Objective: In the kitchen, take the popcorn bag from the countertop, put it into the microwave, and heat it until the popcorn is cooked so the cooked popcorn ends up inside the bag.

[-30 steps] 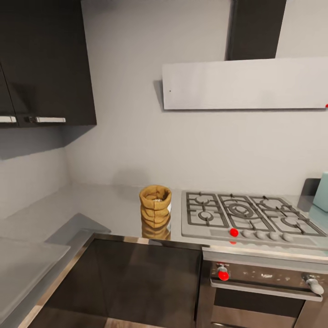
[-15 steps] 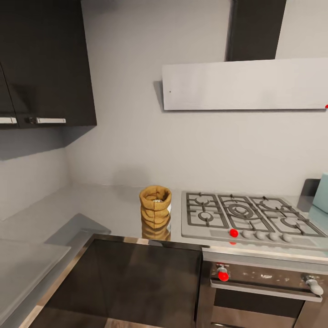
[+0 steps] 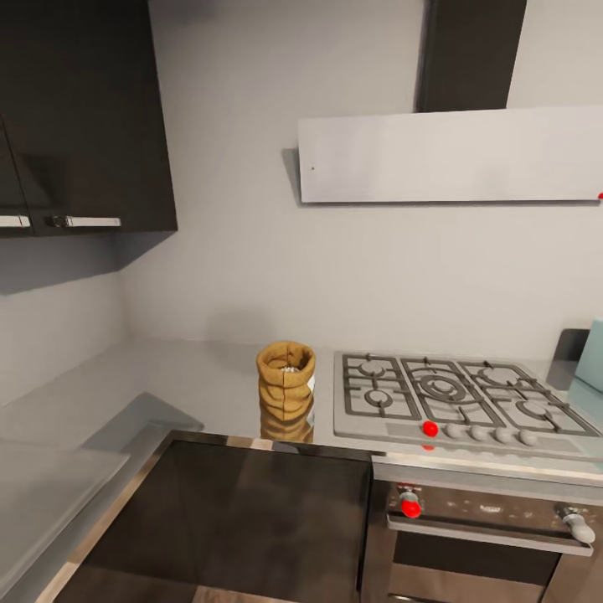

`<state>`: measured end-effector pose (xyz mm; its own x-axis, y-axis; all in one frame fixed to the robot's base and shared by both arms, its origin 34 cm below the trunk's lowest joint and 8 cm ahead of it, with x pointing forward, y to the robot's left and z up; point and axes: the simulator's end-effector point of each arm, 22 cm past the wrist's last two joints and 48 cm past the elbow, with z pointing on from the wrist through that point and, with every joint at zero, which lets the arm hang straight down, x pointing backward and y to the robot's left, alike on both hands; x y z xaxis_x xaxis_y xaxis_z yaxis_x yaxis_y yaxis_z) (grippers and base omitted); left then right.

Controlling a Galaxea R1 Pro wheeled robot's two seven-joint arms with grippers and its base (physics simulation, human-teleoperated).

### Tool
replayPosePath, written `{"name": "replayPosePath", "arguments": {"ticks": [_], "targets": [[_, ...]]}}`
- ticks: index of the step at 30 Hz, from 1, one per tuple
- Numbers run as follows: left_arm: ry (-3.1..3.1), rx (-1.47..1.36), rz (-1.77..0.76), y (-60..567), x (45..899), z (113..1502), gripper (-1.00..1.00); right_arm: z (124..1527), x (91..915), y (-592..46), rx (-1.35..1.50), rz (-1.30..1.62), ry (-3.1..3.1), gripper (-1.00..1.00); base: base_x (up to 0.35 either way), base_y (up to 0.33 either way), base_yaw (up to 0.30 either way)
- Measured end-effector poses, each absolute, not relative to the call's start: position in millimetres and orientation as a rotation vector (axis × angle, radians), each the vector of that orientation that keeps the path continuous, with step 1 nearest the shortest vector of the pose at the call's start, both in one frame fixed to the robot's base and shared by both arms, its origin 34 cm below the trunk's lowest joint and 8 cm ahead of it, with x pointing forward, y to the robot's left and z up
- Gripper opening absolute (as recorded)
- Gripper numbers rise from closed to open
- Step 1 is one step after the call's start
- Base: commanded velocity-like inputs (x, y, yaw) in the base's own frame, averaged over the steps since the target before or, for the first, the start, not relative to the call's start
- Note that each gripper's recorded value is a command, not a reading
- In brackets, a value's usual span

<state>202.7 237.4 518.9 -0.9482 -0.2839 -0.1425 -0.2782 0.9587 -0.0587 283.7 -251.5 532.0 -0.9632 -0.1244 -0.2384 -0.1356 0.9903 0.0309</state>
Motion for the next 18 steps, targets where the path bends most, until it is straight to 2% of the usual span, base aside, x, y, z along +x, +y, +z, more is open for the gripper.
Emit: {"name": "replayPosePath", "arguments": {"ticks": [8, 18], "targets": [[2.958, -0.428, -0.055, 238.7, 203.5, 519.1, 1.0, 532.6, 285.7, -250.8, -0.201, 0.069, 2.886, 1.0, 0.207, 0.0, 0.0], [2.955, -0.437, -0.056, 238.8, 204.4, 519.1, 1.0, 532.6, 286.5, -251.2, -0.202, 0.069, 2.884, 1.0, 0.021, 0.0, 0.0]]}}
